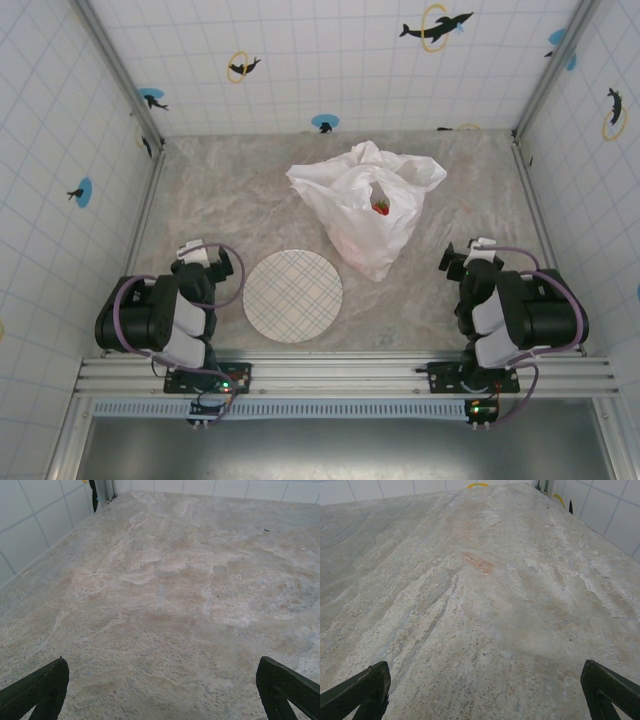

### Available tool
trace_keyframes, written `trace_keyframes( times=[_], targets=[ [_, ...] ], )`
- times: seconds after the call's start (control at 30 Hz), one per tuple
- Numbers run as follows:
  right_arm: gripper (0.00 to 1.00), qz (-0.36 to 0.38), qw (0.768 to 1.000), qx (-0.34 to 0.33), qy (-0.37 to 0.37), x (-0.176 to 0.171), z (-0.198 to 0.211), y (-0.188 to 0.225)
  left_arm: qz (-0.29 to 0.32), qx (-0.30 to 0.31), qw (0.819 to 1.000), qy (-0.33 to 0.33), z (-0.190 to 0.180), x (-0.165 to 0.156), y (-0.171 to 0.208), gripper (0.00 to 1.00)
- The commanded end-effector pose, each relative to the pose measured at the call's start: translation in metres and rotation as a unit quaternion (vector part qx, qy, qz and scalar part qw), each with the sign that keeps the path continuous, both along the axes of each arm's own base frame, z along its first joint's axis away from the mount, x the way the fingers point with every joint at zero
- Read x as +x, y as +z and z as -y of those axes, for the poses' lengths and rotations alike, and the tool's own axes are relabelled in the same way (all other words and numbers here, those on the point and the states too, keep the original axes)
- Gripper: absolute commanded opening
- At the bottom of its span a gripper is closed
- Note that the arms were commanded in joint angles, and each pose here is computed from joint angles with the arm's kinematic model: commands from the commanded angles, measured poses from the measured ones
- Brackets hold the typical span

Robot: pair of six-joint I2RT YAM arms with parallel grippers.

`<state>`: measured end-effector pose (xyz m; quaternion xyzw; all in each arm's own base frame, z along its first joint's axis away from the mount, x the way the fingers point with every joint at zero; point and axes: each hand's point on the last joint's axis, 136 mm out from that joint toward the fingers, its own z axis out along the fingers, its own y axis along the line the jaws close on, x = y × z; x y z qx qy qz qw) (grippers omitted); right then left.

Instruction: Place the fruits into the plastic bag

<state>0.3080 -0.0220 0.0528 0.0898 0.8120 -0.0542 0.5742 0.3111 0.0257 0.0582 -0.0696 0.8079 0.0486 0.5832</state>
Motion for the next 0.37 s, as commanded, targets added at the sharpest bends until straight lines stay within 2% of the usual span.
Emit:
trace_keyframes(
  times=[0.0, 0.33],
  targets=[
    [1.00, 0.011, 1.000, -0.007, -0.005, -0.0048, 0.0019, 0.0039, 0.012, -0.005, 1.000, 0.000, -0.0003, -0.0020, 0.0042, 0.98],
    [1.00, 0.010, 1.000, -0.008, -0.004, -0.0050, 0.0019, 0.0037, 0.009, -0.006, 1.000, -0.002, 0.0003, -0.0014, 0.0031, 0.98]
  ],
)
